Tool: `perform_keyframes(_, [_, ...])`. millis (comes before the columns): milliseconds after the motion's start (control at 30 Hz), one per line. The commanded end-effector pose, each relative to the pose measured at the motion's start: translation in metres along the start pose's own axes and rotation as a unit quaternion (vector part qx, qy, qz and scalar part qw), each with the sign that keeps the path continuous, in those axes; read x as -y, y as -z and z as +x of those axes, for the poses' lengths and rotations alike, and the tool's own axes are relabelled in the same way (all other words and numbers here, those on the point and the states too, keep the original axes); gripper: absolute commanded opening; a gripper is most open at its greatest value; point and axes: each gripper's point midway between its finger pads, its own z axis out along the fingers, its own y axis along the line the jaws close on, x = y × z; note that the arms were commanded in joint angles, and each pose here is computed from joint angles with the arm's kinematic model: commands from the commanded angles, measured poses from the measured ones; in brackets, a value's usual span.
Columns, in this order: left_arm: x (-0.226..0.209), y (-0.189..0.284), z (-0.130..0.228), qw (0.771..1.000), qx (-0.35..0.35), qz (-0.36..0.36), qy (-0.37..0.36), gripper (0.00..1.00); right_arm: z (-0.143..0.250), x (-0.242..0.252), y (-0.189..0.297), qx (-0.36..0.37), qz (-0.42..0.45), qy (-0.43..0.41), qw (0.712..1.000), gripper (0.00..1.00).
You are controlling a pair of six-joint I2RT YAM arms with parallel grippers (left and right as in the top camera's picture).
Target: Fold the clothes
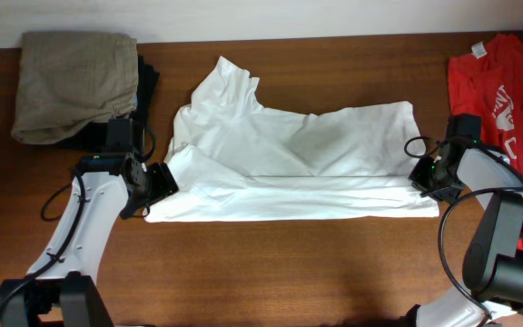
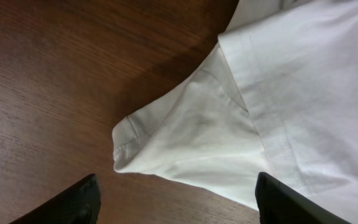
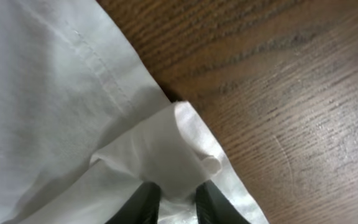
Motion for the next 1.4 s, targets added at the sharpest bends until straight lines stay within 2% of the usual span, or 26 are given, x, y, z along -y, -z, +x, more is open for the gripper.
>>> perform_keyframes(0, [-0.004,-0.002,0.000,1.000,-0.002,-0.007,0.000,0.79,-0.005,0.000,-0.003,0.002,0.002,-0.001,1.000,0.22])
perform_keyframes(200, [-0.004,-0.002,0.001,1.000,-0.003,-0.008,0.000,0.79,-0.015,-0.002,0.004,0.011,0.002,-0.001,1.000,0.22])
perform_keyframes(300, [-0.004,-0.002,0.001,1.000,-0.003,-0.008,0.000,0.79,-0.018,0.000,0.007,0.014,0.012,-0.001,1.000,0.27])
perform_keyframes(533, [-0.004,-0.002,0.001,1.000,-0.003,-0.008,0.000,0.79,-0.021,0.000,0.007,0.020,0.014,-0.001,1.000,0.26])
perform_keyframes(600, [-0.004,-0.002,0.001,1.000,-0.003,-0.008,0.000,0.79,-0.020,0.001,0.007,0.018,0.016,-0.001,1.000,0.22])
perform_keyframes(700, [-0.004,-0.002,0.001,1.000,-0.003,-0.008,0.000,0.79,-0.021,0.001,0.007,0.019,0.016,-0.001,1.000,0.09])
perform_keyframes(767, [-0.004,-0.002,0.001,1.000,-0.003,-0.008,0.000,0.79,-0.021,0.001,0.007,0.020,0.015,-0.001,1.000,0.04])
perform_keyframes(1233, [-0.004,-0.002,-0.001,1.000,-0.001,-0.007,0.000,0.79,-0.054,-0.011,0.022,0.070,-0.003,-0.008,0.998,0.04])
perform_keyframes(1367, [-0.003,-0.002,-0.002,1.000,0.002,-0.005,0.000,0.79,-0.059,-0.013,0.022,0.080,-0.006,-0.008,0.997,0.08])
